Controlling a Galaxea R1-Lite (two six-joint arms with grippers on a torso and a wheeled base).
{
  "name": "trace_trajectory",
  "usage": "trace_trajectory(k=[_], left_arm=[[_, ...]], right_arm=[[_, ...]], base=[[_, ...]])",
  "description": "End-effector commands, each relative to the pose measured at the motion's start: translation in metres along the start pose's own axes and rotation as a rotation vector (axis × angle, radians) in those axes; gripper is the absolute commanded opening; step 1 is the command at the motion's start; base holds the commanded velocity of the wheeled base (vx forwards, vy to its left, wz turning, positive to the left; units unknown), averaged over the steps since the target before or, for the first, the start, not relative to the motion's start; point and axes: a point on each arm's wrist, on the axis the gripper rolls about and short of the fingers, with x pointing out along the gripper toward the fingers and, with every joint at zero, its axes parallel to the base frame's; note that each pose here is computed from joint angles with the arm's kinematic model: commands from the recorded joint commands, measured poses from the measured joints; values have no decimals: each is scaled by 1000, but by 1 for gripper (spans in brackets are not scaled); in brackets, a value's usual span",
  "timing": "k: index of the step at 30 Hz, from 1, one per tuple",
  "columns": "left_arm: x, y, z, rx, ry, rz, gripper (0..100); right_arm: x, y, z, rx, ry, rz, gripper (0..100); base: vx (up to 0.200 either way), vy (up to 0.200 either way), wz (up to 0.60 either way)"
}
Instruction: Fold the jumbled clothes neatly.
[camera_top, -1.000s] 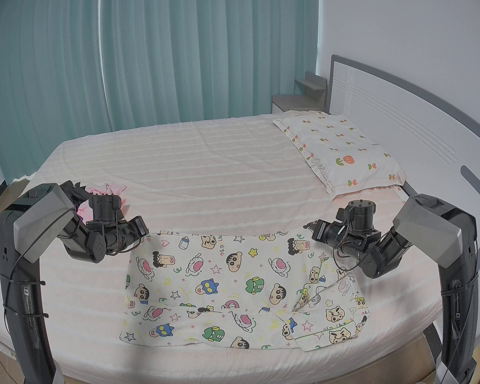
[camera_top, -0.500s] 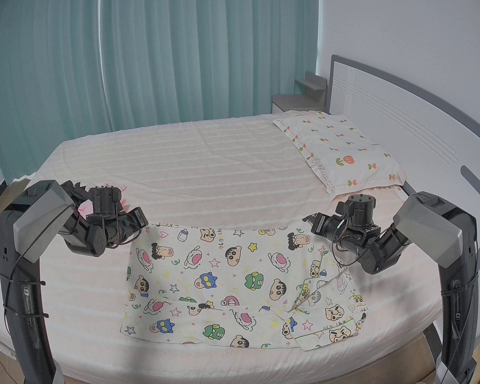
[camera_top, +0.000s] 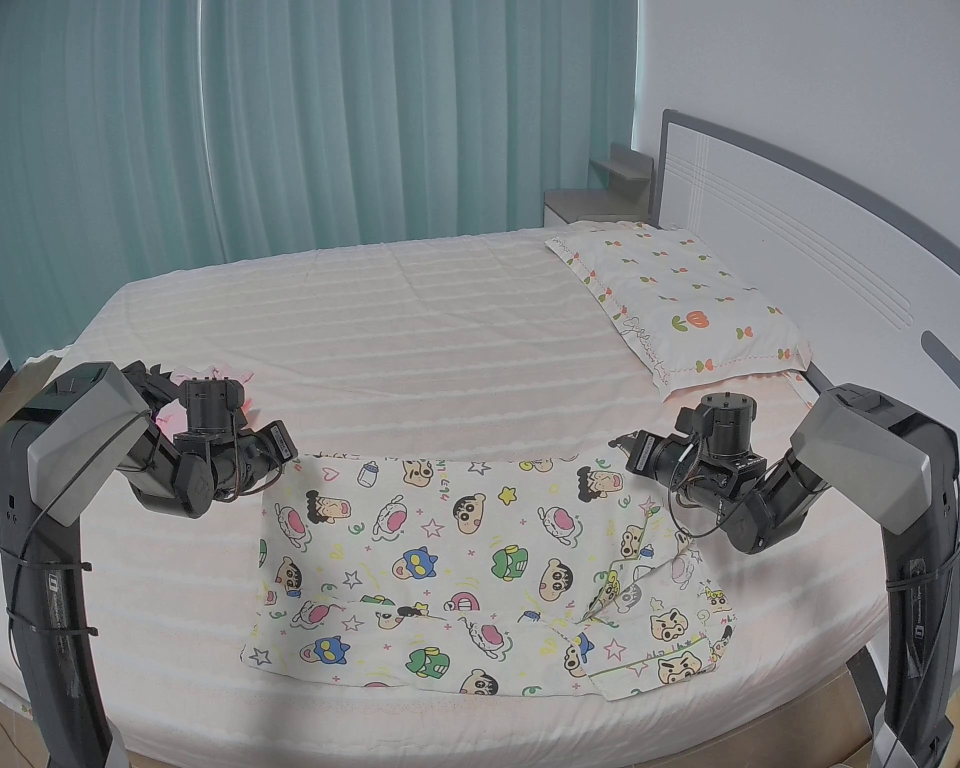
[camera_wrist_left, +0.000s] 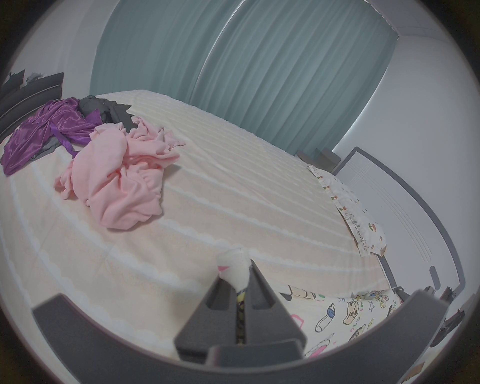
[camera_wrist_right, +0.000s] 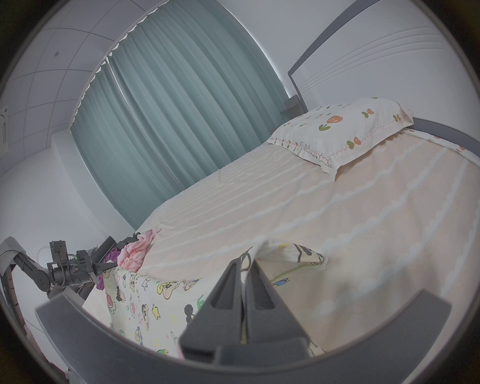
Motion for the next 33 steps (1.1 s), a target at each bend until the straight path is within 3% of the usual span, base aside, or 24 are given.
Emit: trace_trajectory(k=[1,12,33], left_arm=[[-11,-2,-2,1,12,0,0],[-32,-3,-3,-1,23,1,0],[-73,17,-50,70,144,38,0]], right_arm=[[-17,5,5,-3,9,5,0],[-46,1,-15,-61,34,13,0],[-109,-3,-64,-174,145,9,0]], base=[[0,0,0],[0,0,0],[0,0,0]])
